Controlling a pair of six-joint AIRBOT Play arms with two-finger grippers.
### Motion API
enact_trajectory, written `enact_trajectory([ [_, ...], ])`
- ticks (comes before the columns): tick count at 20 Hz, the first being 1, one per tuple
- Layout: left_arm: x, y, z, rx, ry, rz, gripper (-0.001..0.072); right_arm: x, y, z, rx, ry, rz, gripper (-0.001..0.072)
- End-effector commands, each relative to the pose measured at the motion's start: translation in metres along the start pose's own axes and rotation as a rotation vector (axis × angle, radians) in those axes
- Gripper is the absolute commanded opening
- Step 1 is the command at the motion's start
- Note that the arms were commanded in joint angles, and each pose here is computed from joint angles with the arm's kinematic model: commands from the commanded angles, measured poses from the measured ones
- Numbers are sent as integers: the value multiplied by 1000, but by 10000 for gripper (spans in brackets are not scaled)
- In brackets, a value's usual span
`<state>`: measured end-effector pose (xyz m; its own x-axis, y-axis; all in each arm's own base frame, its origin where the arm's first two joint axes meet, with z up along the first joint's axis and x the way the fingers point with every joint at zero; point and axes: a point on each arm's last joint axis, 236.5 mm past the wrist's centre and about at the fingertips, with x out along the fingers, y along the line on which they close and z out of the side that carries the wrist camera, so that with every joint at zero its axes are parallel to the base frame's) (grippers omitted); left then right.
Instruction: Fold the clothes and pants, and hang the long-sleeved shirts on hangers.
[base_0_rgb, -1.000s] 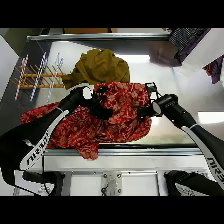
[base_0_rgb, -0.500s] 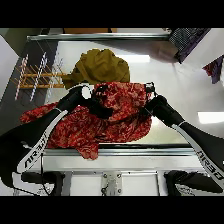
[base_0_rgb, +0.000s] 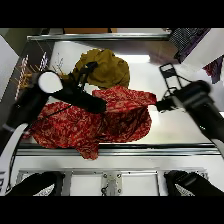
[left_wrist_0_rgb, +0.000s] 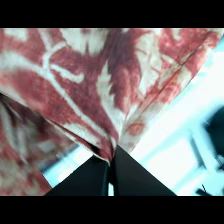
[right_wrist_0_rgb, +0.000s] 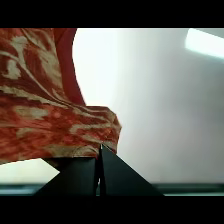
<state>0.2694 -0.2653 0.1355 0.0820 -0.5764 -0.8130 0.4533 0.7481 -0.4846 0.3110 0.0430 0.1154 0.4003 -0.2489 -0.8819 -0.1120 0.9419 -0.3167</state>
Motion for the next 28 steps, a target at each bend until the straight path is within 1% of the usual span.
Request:
enact_trajectory([
  [1, -39, -48, -55, -5, 25, -33, 13, -75, 3, -91, 74, 157, 183, 13],
  [3, -31, -68, -88, -21, 79, -58, 12, -102, 39, -103, 146, 145, 387, 13],
  [5, -14, -71, -115, -23, 161, -56, 12, -114, 60, -108, 162, 173, 487, 13],
  [8, 18, -46, -115, -29, 227, -19, 12, -96, 65, -88, 124, 159, 462, 13],
  [10, 43, -5, -80, -87, 195, 10, 12, -68, 71, -56, 94, 126, 425, 13],
  [12, 63, 49, -30, -212, 109, 48, 12, -30, 85, -21, 70, 100, 399, 13],
  [14, 75, 99, 15, -322, 50, 73, 12, 17, 97, 17, 110, 68, 389, 13],
  [17, 82, 143, 60, -358, 18, 90, 13, 69, 98, 48, 190, 69, 373, 13],
  [18, 82, 150, 71, -365, 4, 90, 158, 80, 97, 52, 205, 83, 366, 13],
  [19, 80, 154, 81, -370, -12, 92, 581, 86, 96, 55, 211, 88, 362, 13],
  [20, 76, 153, 88, -372, -17, 90, 691, 88, 95, 57, 215, 86, 361, 13],
  [23, 71, 136, 96, -295, -28, 116, 690, 81, 94, 59, 217, 68, 366, 13],
  [27, 108, 111, 73, -95, 63, 308, 690, 56, 86, 61, 232, 25, 382, 13],
  [28, 122, 102, 69, -34, 78, 338, 690, 47, 84, 62, 236, 5, 389, 13],
])
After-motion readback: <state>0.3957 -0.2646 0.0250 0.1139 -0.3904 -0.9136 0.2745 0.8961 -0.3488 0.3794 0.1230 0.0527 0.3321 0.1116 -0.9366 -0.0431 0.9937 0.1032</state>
